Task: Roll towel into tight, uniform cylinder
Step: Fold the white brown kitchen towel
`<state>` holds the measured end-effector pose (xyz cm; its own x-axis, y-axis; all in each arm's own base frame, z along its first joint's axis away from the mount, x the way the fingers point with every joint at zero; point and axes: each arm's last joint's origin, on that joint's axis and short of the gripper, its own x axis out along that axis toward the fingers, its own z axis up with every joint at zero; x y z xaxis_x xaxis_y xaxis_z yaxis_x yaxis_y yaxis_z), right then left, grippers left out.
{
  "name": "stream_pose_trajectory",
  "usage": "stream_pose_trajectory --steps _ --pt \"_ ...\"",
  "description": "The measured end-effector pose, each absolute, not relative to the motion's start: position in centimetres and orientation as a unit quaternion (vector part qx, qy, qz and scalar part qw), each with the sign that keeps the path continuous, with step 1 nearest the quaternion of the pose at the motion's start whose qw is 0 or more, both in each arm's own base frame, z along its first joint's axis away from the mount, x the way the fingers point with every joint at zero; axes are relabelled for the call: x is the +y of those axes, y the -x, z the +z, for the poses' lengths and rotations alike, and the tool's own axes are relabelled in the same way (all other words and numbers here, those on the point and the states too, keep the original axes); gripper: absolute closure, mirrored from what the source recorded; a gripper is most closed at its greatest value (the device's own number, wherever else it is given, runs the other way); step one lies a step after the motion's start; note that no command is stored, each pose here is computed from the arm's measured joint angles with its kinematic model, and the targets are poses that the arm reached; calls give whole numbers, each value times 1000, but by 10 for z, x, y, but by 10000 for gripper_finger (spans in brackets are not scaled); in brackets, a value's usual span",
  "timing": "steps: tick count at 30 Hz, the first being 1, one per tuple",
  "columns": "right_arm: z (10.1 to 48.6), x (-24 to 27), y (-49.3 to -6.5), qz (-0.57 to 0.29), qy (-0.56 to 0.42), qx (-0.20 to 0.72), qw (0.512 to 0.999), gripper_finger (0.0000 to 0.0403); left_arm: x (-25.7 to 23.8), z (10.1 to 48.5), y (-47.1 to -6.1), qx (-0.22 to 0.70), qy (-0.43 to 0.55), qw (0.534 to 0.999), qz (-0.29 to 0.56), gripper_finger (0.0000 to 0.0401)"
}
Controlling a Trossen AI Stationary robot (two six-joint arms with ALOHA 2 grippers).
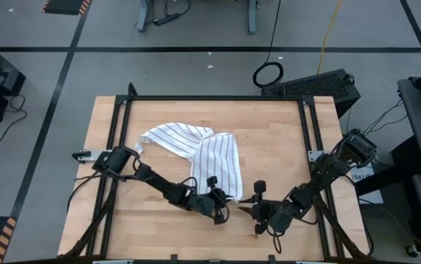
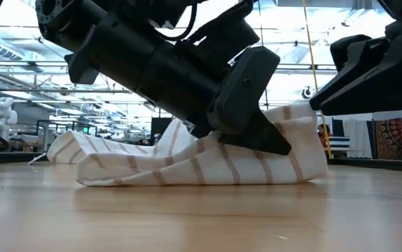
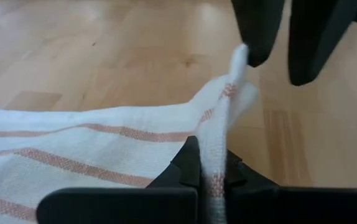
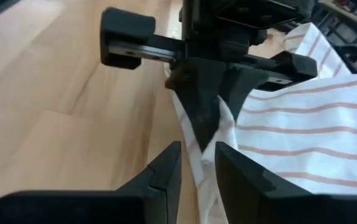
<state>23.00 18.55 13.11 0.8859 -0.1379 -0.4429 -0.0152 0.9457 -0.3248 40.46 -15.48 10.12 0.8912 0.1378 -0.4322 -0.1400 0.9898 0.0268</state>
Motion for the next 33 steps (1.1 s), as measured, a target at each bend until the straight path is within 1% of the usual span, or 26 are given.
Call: stream_pose_trajectory --steps 10,17,20,24,31,33 --pt "129 184 -231 -23 182 247 951 285 -155 101 -405 223 3 972 71 395" --pt "127 174 -238 -26 173 262 949 294 -155 102 -405 220 5 973 68 395" --pt "126 170 -241 -15 166 272 948 303 -155 102 -406 216 7 974 67 395" --pt "126 167 -243 -21 158 273 949 322 -155 103 -406 215 8 974 67 395" --pt "126 168 -242 -23 150 273 950 390 -155 103 -406 216 6 974 64 395" --pt "126 168 -242 -24 149 272 950 397 -156 102 -406 220 2 974 46 395"
